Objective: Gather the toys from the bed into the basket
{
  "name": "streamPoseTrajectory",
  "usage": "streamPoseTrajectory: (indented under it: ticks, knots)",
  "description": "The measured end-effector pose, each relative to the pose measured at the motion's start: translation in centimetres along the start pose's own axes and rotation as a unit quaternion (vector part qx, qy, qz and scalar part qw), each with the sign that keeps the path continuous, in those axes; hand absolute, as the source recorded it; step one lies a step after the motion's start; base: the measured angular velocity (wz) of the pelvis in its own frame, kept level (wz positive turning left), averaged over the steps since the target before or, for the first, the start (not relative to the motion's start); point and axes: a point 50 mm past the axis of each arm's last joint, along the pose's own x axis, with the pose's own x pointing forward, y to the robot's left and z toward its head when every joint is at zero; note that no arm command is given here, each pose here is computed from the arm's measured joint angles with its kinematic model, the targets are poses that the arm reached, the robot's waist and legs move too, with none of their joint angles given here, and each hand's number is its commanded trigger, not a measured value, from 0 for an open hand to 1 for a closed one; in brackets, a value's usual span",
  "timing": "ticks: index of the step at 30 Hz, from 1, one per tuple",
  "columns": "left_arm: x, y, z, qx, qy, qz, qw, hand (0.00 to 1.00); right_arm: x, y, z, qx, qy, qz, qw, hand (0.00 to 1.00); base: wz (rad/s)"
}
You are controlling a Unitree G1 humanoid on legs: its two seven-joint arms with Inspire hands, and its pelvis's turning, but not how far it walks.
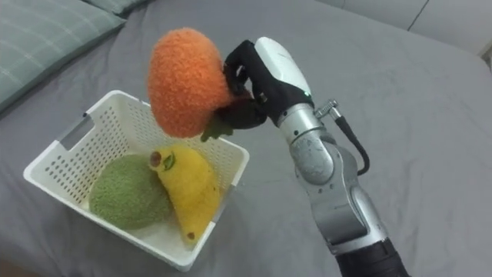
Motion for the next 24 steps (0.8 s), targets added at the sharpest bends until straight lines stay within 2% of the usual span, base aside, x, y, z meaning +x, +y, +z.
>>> streamPoseTrajectory:
  ticks: [1, 2, 3, 4, 5, 12, 18, 24]
  knots:
    - [0.0, 0.0, 0.1, 0.000, -0.001, 0.000, 1.000, 0.00, 0.0, 0.1, 0.0, 0.001, 0.000, 0.004, 1.000, 0.60, 0.00]
    - [0.0, 0.0, 0.2, -0.001, -0.002, 0.000, 1.000, 0.00, 0.0, 0.3, 0.1, -0.001, 0.001, 0.012, 1.000, 0.54, 0.05]
    - [0.1, 0.1, 0.3, 0.000, -0.003, 0.001, 1.000, 0.00, 0.1, 0.6, 0.1, -0.002, 0.002, 0.018, 1.000, 0.32, 0.07]
    - [0.1, 0.1, 0.3, 0.000, -0.004, 0.002, 1.000, 0.00, 0.1, 0.7, 0.2, -0.004, 0.002, 0.021, 1.000, 0.32, 0.10]
    - [0.2, 0.2, 0.4, 0.000, -0.005, 0.002, 1.000, 0.00, 0.1, 1.0, 0.3, -0.007, 0.000, 0.029, 1.000, 0.00, 0.06]
    - [0.3, 0.3, 0.8, 0.013, -0.009, 0.003, 1.000, 0.00, 0.2, 2.5, 0.7, -0.014, 0.001, 0.069, 0.998, 0.00, 0.11]
    - [0.7, 1.0, 1.9, 0.030, -0.029, 0.006, 0.999, 0.00, 1.3, 4.6, 0.2, -0.019, 0.015, 0.113, 0.993, 0.00, 0.05]
    - [1.0, 1.3, 3.1, 0.027, -0.044, 0.011, 0.999, 0.00, 1.2, 5.0, -0.1, -0.034, 0.023, 0.118, 0.992, 0.00, 0.02]
